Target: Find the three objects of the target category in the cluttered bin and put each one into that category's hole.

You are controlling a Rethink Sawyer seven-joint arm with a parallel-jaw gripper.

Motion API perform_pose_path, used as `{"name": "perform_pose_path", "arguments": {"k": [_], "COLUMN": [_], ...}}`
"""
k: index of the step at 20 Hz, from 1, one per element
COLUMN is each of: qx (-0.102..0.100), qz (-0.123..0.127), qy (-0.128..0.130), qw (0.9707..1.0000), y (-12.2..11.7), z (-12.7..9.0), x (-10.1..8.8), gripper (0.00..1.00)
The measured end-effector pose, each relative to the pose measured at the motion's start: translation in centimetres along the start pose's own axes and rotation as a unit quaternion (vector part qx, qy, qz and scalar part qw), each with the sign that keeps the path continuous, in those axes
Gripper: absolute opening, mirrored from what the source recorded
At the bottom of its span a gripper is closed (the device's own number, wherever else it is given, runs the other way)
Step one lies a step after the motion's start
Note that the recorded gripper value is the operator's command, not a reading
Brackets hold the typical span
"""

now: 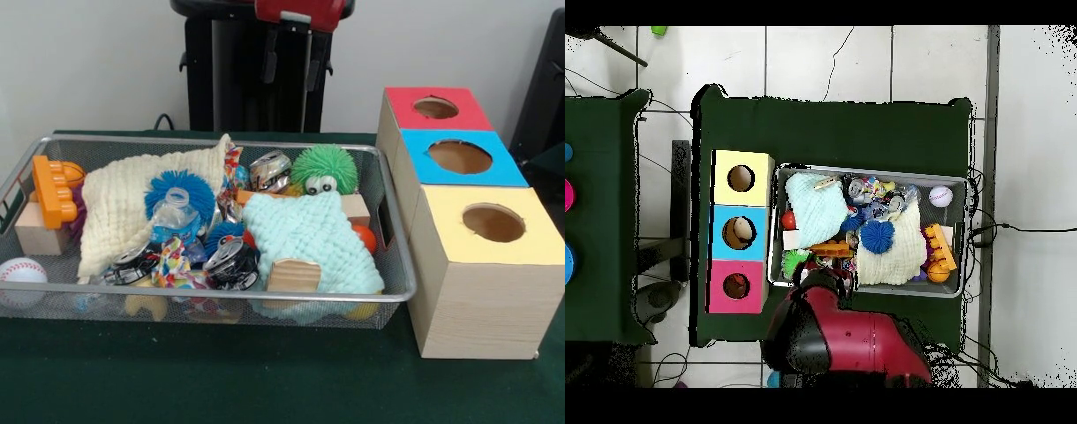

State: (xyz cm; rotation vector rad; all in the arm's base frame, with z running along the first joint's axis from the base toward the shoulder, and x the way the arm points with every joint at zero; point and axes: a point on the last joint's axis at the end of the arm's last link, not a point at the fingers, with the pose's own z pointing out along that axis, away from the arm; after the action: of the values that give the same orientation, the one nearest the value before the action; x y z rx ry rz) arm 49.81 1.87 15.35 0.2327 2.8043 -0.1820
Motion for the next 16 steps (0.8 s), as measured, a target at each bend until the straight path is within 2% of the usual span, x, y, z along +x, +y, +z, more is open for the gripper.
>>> {"name": "perform_pose_path", "arguments": {"k": [7,13,16], "qx": [-0.024,-0.043,-0.048], "qz": [0.016,-0.005,-0.012], "qy": [-0.022,-0.046,-0.052], "qw": [0.9993,0.998,0.9974], "y": [-1.4,-2.9,-3.4], "z": [0.9,2.6,3.2], "x": [-3.8,-7.1,-8.1], "gripper": [1.0,1.0,1.0]}}
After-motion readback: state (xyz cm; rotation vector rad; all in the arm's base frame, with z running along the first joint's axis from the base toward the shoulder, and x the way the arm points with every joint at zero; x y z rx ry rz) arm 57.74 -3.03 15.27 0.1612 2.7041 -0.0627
